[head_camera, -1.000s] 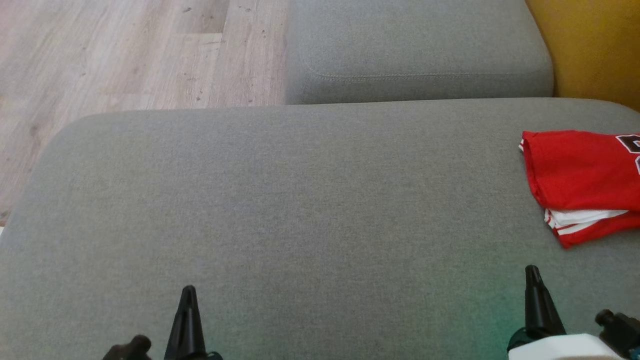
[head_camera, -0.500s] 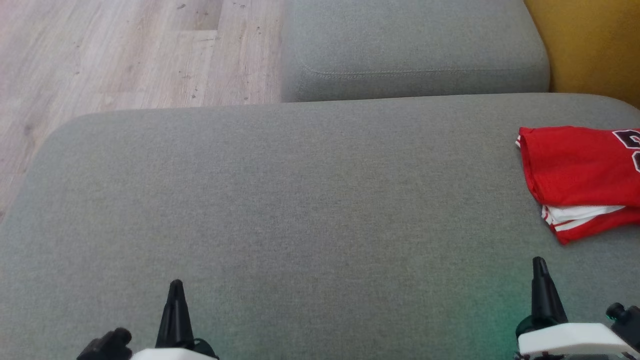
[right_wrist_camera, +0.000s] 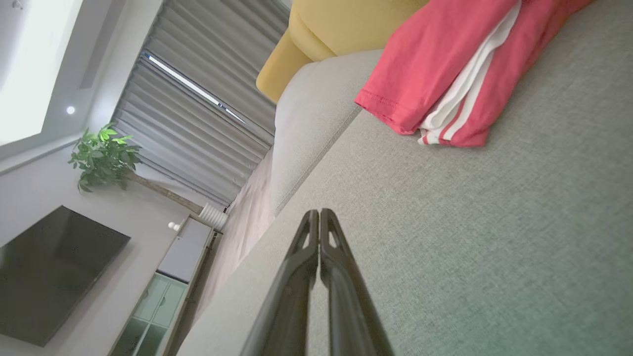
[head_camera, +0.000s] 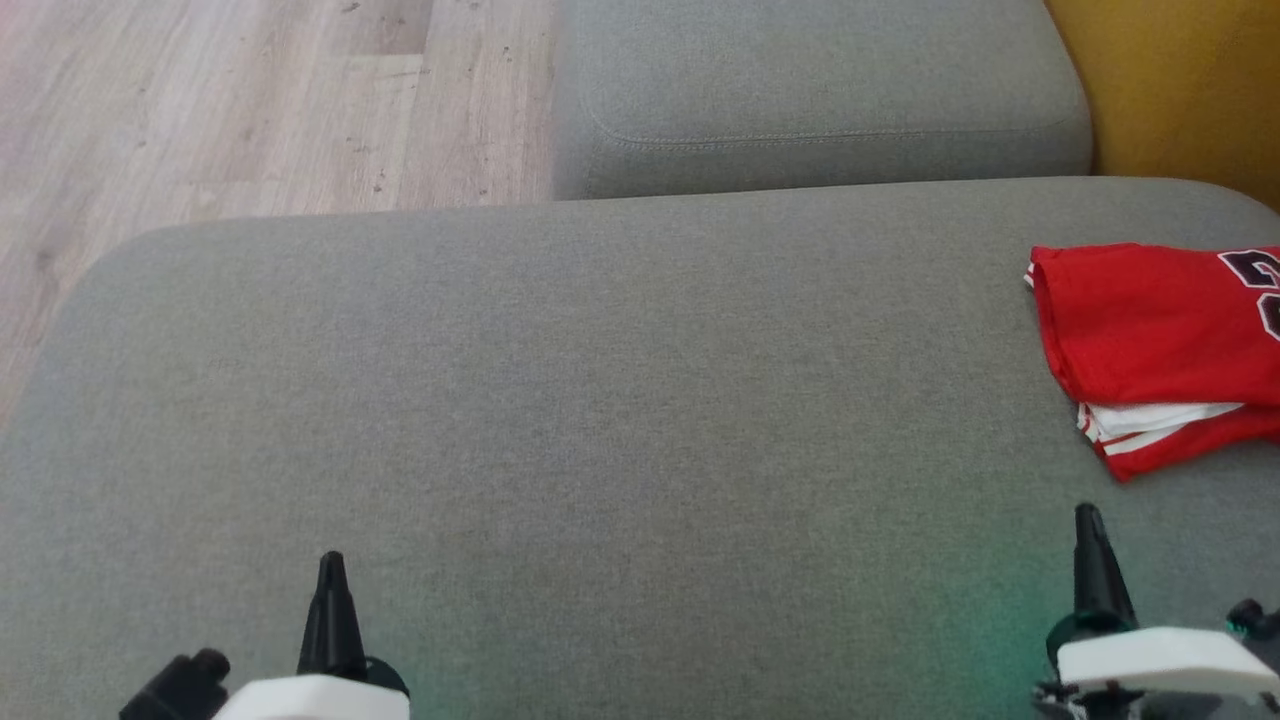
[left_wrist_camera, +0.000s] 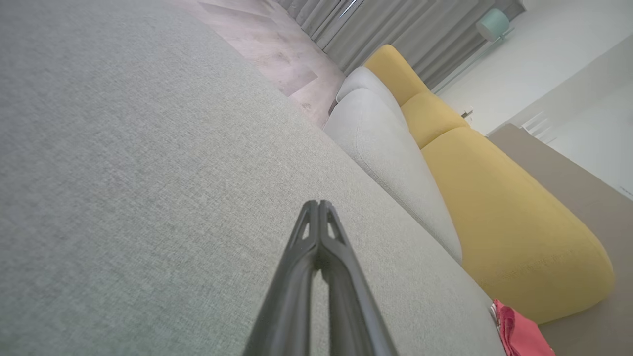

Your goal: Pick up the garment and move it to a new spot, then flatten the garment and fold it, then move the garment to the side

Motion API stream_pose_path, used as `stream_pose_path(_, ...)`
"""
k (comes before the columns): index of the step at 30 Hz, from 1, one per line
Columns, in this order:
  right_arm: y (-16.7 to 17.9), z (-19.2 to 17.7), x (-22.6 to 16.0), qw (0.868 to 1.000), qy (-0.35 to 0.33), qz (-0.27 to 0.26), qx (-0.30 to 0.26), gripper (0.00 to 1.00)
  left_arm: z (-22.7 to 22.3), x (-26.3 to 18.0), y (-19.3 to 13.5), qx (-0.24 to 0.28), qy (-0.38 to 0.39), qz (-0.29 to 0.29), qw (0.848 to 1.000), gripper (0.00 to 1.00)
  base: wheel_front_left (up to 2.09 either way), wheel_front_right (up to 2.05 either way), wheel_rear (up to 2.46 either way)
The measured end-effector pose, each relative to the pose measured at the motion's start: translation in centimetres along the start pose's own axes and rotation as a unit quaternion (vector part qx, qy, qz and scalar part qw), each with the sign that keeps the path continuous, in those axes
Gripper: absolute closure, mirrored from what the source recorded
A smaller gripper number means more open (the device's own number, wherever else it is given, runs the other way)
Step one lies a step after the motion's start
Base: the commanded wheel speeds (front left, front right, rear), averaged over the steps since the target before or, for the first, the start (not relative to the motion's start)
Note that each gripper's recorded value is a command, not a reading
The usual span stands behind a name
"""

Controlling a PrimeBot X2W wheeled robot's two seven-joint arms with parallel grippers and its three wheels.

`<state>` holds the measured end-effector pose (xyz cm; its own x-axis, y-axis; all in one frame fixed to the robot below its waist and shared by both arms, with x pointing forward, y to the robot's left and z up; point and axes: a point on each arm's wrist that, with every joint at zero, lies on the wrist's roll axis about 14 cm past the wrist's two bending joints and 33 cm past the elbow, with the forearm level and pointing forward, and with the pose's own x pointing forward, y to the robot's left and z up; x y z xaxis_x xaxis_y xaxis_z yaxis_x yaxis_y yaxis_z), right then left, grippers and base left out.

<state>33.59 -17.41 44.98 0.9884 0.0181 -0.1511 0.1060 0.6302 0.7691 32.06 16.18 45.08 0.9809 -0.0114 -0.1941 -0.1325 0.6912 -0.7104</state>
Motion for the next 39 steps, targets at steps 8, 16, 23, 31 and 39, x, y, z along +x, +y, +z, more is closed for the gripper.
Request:
stream_pose_path(8, 0.1, 0.7, 0.6, 0.999, -0.007, -0.001, 0.051, 1.0, 0.4, 0.6, 0.3, -0.055, 0.003, 0.003, 0.998, 1.0, 0.0, 0.0, 0.0)
stream_pose_path(16, 0.1, 1.2, 1.0, 0.995, -0.011, -0.003, 0.095, 1.0, 1.0, 1.4, -0.1, -0.103, 0.002, -0.005, 0.995, 1.0, 0.0, 0.0, 0.0)
stream_pose_path(23, 0.3, 1.7, 1.4, 0.991, -0.014, 0.0, 0.134, 1.0, 1.1, 1.7, 0.2, -0.144, 0.006, -0.003, 0.99, 1.0, 0.0, 0.0, 0.0)
stream_pose_path(31, -0.2, 1.9, 1.5, 0.984, -0.015, -0.006, 0.178, 1.0, 1.8, 2.4, 0.0, -0.192, 0.002, -0.011, 0.981, 1.0, 0.0, 0.0, 0.0)
stream_pose_path(39, 0.3, 2.7, 2.2, 0.976, -0.021, 0.004, 0.216, 1.0, 2.2, 2.9, -0.1, -0.233, 0.001, -0.015, 0.972, 1.0, 0.0, 0.0, 0.0)
